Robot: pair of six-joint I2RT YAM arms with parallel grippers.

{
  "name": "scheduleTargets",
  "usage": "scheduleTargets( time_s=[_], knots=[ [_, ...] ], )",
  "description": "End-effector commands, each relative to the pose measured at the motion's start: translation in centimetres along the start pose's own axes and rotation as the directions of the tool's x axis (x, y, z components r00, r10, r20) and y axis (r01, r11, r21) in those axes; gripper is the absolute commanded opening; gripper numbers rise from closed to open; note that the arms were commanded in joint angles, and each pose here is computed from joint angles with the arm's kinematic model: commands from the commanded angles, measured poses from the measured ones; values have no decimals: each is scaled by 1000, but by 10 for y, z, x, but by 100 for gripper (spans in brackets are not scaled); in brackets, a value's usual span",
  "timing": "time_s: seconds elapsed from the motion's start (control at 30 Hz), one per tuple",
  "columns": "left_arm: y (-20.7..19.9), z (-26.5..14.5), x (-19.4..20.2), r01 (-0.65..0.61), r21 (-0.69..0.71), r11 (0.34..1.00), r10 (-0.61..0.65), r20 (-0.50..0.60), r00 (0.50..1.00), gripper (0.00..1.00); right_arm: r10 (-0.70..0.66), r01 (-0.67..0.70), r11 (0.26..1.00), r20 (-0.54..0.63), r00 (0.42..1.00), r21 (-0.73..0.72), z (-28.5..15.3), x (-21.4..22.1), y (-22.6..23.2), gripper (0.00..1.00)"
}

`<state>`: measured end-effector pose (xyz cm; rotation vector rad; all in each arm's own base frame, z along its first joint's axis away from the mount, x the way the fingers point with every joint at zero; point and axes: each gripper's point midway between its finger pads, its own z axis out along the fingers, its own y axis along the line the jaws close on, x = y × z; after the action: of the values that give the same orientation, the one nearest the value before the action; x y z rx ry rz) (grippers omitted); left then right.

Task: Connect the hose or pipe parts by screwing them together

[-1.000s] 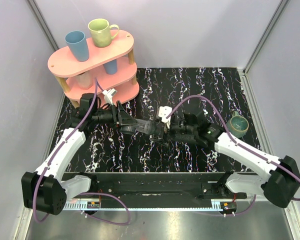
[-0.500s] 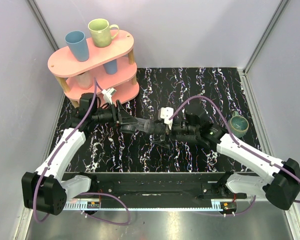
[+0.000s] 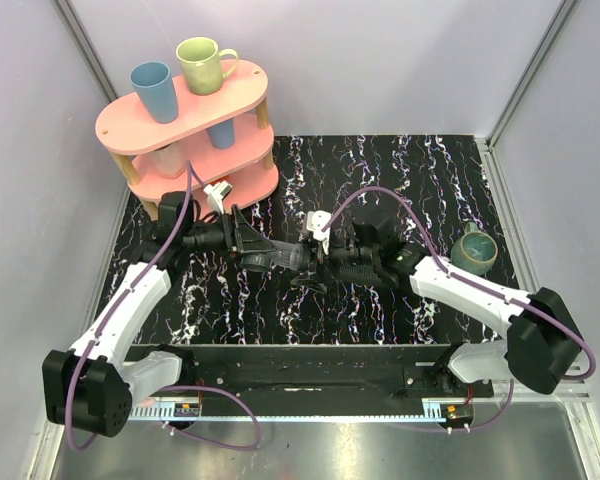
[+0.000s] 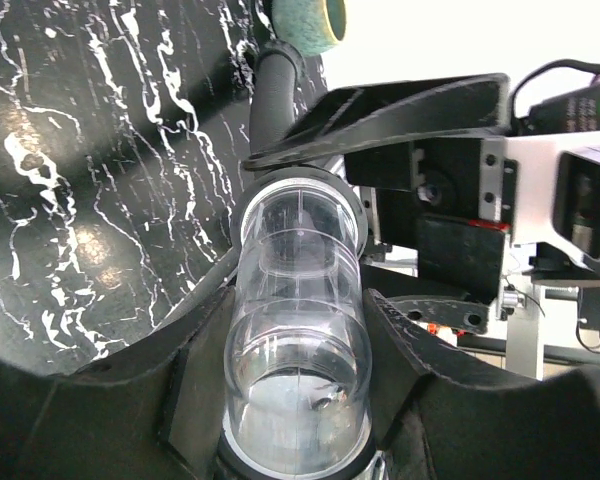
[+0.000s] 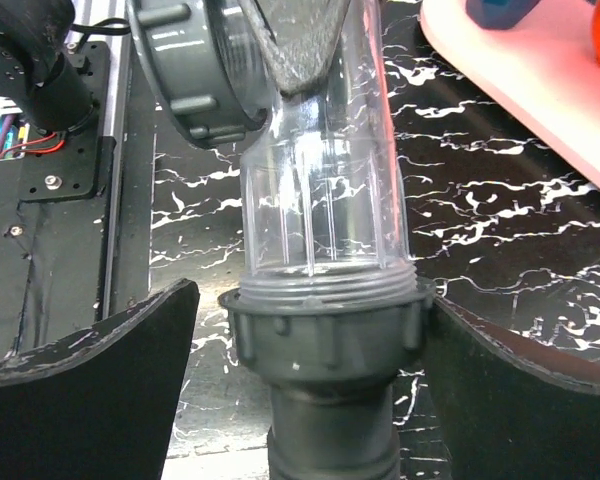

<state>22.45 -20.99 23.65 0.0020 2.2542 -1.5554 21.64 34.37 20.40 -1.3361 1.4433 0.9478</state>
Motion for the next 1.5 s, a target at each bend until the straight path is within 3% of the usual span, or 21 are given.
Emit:
scheduleTargets(
  time_s=[0.0, 0.17, 0.43, 0.7, 1.07, 1.2, 1.47],
  knots=[
    [-36, -5, -15, -128, 106, 986, 122, 54, 991, 0, 22, -17, 991, 40, 999, -136, 9, -4, 27, 97],
    [-31, -3, -19, -125, 83, 989, 120, 63, 991, 0, 48, -42, 987, 37, 998, -153, 9, 0, 32, 97],
    [-19, -3, -20, -112, 50, 992, 108, 64, 992, 0, 27, -26, 995, -5, 1000, 93, -8, -6, -4, 100],
    [-6, -6, -15, -93, 22, 995, 91, 55, 994, 0, -20, 22, 989, -18, 1000, 148, -35, -27, -4, 100],
    [-7, -7, -14, -78, 25, 997, 76, 51, 996, 0, -115, 108, 993, 178, 977, 50, -40, -76, 20, 100],
    [-13, -7, -15, -79, 41, 996, 77, 50, 996, 0, -118, 116, 993, 188, 975, 24, -32, -80, 19, 100],
    [-23, -12, -12, -93, 71, 993, 90, 51, 995, 0, -38, 40, 999, 95, 995, -16, -6, -42, 13, 100]
  ],
)
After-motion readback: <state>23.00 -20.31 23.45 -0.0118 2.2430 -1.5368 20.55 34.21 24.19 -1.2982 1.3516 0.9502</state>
